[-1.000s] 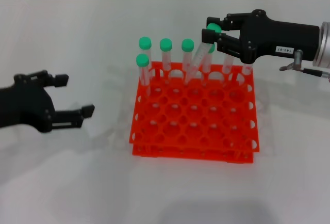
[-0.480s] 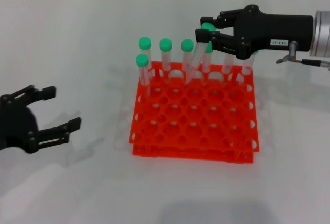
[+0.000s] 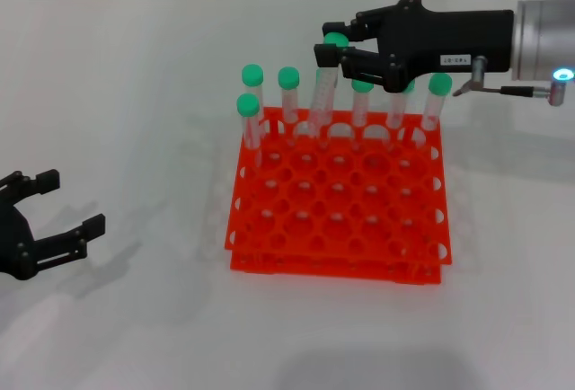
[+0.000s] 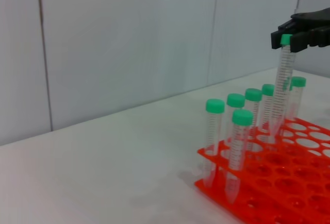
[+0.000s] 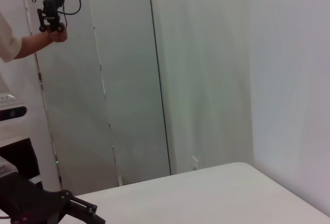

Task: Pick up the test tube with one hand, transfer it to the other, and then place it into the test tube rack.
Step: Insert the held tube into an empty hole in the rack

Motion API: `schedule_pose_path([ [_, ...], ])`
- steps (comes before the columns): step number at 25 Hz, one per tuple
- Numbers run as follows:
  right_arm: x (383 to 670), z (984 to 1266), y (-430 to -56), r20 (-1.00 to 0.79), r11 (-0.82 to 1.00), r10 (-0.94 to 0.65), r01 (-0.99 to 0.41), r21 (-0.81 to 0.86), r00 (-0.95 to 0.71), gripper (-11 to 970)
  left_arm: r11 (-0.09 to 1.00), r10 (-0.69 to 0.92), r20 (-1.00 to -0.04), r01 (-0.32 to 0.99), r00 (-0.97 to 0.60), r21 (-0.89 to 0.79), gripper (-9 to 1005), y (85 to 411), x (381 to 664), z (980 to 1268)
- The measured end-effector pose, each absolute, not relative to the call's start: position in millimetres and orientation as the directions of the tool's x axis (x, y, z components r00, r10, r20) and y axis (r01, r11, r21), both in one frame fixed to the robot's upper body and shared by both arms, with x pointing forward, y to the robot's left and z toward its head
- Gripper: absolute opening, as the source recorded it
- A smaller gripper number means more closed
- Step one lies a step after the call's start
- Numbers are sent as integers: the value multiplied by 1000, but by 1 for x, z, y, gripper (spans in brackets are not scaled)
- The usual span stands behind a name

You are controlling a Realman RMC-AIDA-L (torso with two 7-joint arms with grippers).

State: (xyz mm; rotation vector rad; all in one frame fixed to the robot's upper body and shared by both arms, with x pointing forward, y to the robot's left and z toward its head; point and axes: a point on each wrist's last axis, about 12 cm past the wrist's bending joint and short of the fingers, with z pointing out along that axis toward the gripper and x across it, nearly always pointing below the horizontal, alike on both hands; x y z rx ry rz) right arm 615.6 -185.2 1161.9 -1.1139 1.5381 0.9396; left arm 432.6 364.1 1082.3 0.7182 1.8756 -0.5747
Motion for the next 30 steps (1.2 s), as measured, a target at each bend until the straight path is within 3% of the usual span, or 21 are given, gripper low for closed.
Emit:
schedule_pose_path([
  [10,621,1162,-158,-960,260,-256,-965,45,-114,263,711,209,-924,699,-321,-82,894,363,436,1081],
  [30,624,1156,-140,-941,262,-325,-965,3,-92,266,703,212,-927,707,-309,-75,895,361,443,1082],
])
